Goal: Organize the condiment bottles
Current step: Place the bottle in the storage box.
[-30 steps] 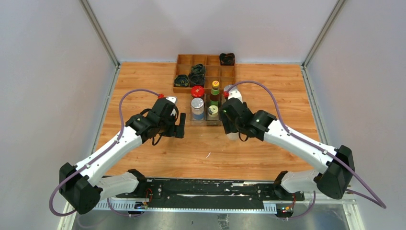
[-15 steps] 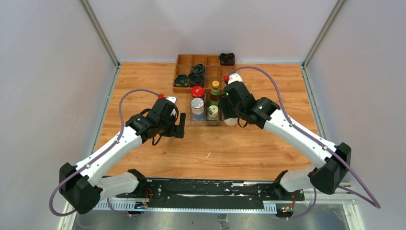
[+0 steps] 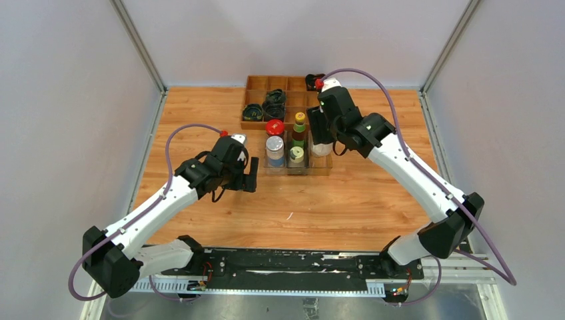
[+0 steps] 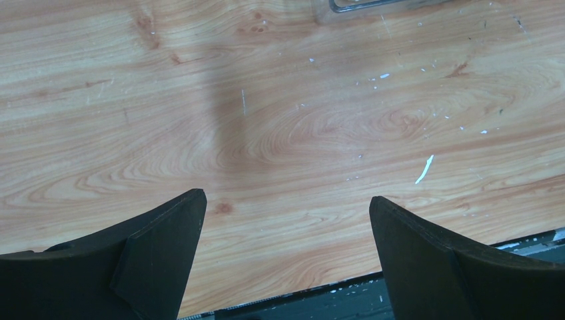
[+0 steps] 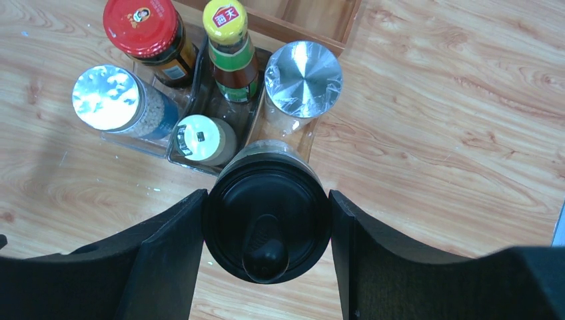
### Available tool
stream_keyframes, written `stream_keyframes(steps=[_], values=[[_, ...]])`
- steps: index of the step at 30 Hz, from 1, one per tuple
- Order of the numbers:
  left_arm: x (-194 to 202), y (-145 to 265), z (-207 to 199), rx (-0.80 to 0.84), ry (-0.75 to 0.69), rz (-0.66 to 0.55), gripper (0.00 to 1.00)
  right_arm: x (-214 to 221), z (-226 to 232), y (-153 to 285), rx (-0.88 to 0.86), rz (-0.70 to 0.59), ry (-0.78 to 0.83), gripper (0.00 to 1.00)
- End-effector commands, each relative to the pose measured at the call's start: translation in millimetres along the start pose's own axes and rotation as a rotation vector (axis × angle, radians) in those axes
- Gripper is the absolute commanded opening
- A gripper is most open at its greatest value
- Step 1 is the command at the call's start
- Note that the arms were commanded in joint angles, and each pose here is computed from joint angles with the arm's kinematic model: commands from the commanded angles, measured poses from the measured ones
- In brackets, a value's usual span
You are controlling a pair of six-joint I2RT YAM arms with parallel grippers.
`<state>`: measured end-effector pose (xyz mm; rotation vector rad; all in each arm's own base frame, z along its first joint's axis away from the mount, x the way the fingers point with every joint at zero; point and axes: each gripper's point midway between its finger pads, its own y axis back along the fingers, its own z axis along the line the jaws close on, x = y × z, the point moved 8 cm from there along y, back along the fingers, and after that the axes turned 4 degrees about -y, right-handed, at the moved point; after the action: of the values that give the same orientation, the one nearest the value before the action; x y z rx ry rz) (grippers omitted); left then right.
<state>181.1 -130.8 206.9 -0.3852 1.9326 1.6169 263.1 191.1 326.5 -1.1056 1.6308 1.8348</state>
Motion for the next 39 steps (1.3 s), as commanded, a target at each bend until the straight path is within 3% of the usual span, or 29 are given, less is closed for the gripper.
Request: stream_keyframes(steps=[1,12,26,39], values=[[-10,4,0,-0.005,-0.002,-0.023,1.0,-17,-9,8,-0.006,-0.011,0.013,0.54],[-12,6,-1,-0.003,0.0,-0.026,1.0,-37,-20,5,-0.01,0.044,0.017,0.54],[-10,6,-1,-0.001,0.006,-0.021,1.0,-32,-26,0,-0.052,0.126,0.009,0.54],[-7,8,0,0.001,0.01,-0.025,1.0,-8,-24,-11,-0.08,0.072,-0.031,0.54]])
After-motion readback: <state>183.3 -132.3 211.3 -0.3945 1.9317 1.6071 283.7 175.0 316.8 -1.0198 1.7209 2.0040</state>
